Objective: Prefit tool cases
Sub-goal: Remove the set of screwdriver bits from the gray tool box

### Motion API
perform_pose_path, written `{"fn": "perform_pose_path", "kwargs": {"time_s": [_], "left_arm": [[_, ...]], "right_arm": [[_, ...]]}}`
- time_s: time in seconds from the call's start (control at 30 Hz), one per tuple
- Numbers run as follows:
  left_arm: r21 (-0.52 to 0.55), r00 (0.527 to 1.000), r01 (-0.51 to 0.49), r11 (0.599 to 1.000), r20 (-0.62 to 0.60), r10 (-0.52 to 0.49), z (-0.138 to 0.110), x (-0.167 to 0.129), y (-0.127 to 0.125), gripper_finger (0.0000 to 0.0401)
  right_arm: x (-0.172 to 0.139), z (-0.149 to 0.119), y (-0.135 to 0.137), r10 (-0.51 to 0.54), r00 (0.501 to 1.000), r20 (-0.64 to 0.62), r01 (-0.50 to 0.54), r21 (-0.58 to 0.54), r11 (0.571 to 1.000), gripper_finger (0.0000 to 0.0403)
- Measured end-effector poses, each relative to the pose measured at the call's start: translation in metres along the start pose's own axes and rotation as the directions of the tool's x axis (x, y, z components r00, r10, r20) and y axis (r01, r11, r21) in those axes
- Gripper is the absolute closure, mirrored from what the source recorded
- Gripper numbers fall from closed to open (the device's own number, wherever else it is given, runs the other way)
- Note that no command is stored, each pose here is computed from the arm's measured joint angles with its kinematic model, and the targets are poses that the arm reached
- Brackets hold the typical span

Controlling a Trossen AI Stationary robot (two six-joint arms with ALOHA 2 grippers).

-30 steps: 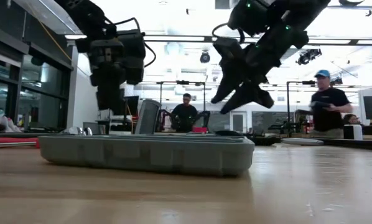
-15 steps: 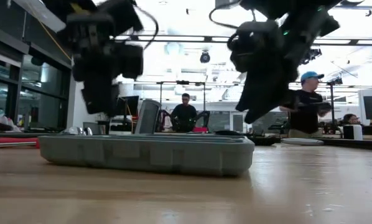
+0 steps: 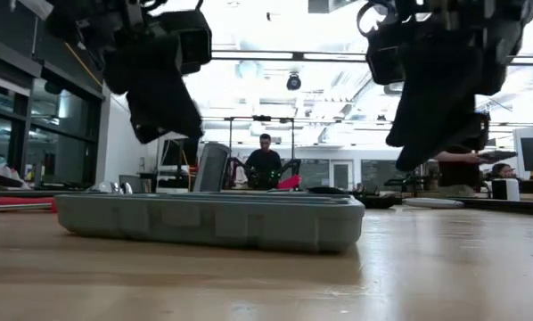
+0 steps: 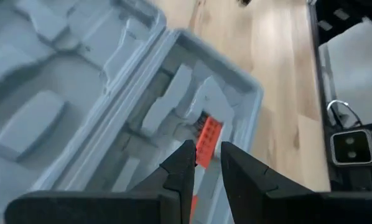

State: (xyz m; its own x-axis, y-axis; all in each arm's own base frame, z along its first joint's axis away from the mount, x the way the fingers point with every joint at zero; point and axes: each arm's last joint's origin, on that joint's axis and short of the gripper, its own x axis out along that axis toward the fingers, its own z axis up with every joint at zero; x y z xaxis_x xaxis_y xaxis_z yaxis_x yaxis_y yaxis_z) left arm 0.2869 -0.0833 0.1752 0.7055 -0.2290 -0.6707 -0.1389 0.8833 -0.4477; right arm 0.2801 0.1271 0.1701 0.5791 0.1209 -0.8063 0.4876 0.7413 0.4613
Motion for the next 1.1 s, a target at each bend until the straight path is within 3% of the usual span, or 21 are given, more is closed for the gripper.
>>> {"fn": "perform_pose_path", "kwargs": {"time_s": [0.23,0.4,0.6,0.73,0.9,1.1], "left_arm": [[-0.043,0.996,0.009,0.999,-0.093,-0.013,-0.014,0.029,0.008,0.0332],[-0.159,0.994,-0.018,0.987,-0.113,0.0,-0.015,0.058,0.025,0.0332],[-0.213,0.992,0.022,0.977,-0.118,-0.048,0.011,0.093,0.038,0.0332],[-0.176,0.994,0.038,0.984,-0.09,-0.054,0.033,0.106,0.045,0.0332],[-0.131,0.999,0.024,0.991,-0.038,-0.029,0.058,0.103,0.055,0.0332],[-0.157,0.992,0.098,0.983,-0.07,-0.11,0.07,0.098,0.065,0.0332]], "right_arm": [[-0.003,-0.017,0.009,-0.007,0.999,0.034,0.005,0.047,0.999,0.0269],[-0.006,-0.029,0.013,-0.017,0.999,0.052,0.013,0.07,0.997,0.0269],[-0.007,-0.034,0.012,-0.044,0.998,0.044,0.041,0.06,0.997,0.0269],[-0.007,-0.034,0.011,-0.048,0.998,0.035,0.046,0.059,0.997,0.0269],[-0.009,-0.034,0.01,-0.063,0.998,0.028,0.061,0.056,0.997,0.0269],[-0.009,-0.03,0.008,-0.068,0.997,0.032,0.065,0.065,0.996,0.0269]]}}
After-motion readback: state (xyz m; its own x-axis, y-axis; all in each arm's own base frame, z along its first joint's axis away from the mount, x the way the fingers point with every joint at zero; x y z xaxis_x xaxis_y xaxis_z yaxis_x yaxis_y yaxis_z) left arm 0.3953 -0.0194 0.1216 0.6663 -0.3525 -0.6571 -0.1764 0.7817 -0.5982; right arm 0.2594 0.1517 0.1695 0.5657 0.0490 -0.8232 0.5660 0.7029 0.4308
